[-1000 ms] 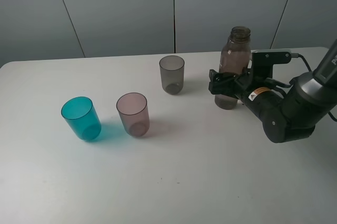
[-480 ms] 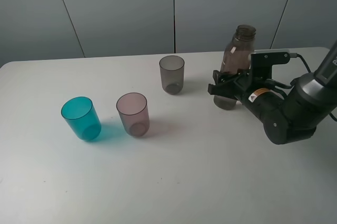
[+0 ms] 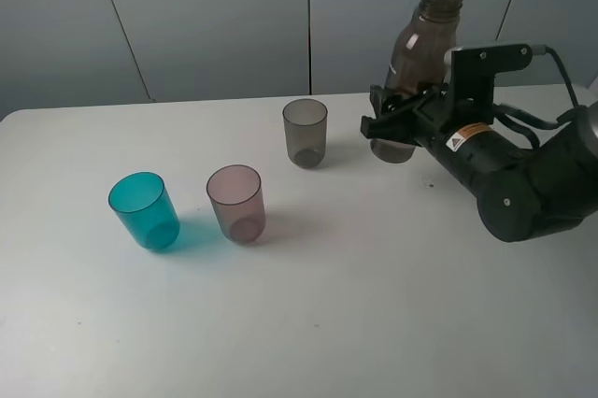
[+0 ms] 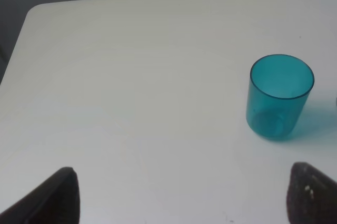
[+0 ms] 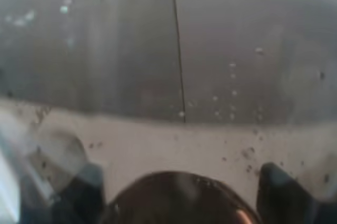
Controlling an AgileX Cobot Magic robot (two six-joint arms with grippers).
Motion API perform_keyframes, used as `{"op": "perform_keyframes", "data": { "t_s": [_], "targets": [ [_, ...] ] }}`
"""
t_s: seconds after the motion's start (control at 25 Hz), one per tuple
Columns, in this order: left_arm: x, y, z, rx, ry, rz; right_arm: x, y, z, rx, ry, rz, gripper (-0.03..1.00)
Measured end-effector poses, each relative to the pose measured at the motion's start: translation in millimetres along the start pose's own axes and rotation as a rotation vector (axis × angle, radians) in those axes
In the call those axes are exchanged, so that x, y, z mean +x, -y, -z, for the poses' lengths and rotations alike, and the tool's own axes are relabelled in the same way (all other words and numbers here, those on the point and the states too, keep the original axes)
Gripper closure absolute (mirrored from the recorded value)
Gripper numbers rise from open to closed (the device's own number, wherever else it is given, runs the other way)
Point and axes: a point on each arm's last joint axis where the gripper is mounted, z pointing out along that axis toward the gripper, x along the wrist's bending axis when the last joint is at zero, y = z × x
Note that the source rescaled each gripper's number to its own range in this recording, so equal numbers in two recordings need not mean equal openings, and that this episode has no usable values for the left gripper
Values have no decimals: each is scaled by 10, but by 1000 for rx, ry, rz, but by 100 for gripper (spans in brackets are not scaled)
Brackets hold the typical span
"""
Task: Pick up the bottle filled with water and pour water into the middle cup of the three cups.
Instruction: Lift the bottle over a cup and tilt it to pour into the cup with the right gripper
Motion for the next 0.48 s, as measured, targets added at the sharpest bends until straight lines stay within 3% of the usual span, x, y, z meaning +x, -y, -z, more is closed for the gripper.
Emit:
{"op": "perform_keyframes", "data": {
  "t_s": [0.16, 0.48],
  "targets": [
    [0, 0, 0, 0, 0, 0, 167, -211, 141, -8, 20, 119, 96],
    [0, 0, 0, 0, 0, 4, 621, -333, 155, 117, 8, 299, 97]
  ]
}}
